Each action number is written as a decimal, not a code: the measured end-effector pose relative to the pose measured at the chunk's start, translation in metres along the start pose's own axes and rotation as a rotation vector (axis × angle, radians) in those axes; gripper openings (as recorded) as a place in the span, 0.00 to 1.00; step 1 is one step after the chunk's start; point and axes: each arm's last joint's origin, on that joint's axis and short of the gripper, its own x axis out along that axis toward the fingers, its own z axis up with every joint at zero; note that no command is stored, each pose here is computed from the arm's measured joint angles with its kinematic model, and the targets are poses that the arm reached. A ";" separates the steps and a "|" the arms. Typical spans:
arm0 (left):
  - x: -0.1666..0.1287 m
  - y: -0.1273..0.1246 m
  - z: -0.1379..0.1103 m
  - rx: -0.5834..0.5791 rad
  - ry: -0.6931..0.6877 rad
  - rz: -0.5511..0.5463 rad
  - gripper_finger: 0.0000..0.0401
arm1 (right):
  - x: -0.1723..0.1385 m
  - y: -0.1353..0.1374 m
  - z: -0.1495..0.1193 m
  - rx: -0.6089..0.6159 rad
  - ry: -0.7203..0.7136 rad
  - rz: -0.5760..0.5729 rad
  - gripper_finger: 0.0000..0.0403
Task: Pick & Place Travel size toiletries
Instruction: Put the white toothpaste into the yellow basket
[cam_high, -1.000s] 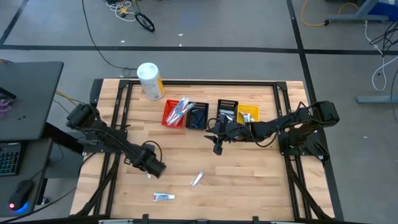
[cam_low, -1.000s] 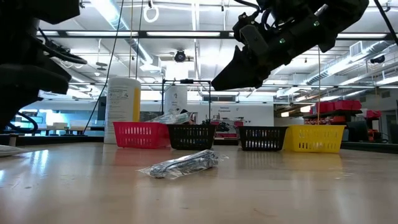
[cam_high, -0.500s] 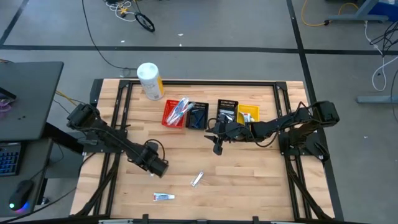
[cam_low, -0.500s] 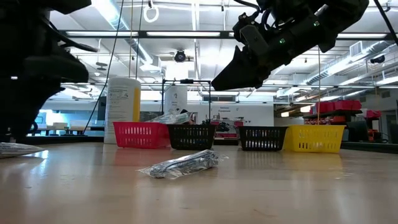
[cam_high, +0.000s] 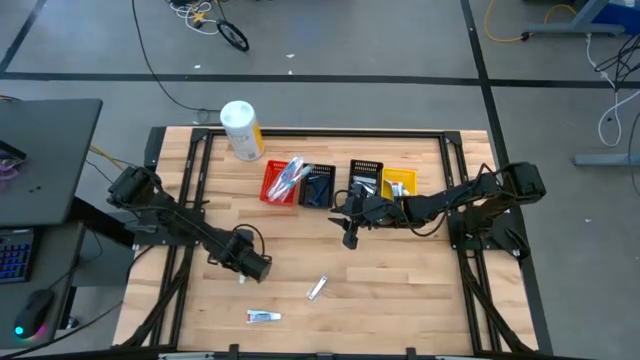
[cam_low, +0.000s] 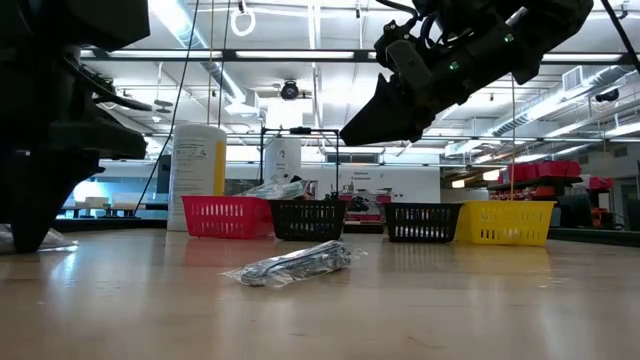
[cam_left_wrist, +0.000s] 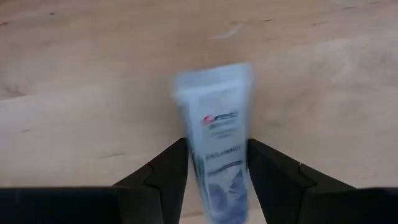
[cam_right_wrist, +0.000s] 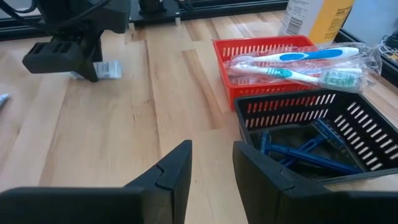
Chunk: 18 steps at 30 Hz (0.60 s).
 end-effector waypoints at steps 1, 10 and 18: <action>0.001 0.001 0.001 -0.003 0.005 -0.010 0.43 | 0.000 0.000 0.000 0.000 0.000 0.000 0.31; 0.004 0.001 0.006 0.064 0.021 -0.004 0.43 | 0.000 0.000 0.000 0.000 0.000 0.000 0.31; 0.005 0.001 0.007 0.136 0.007 -0.008 0.34 | 0.000 0.000 0.000 0.000 0.000 0.000 0.31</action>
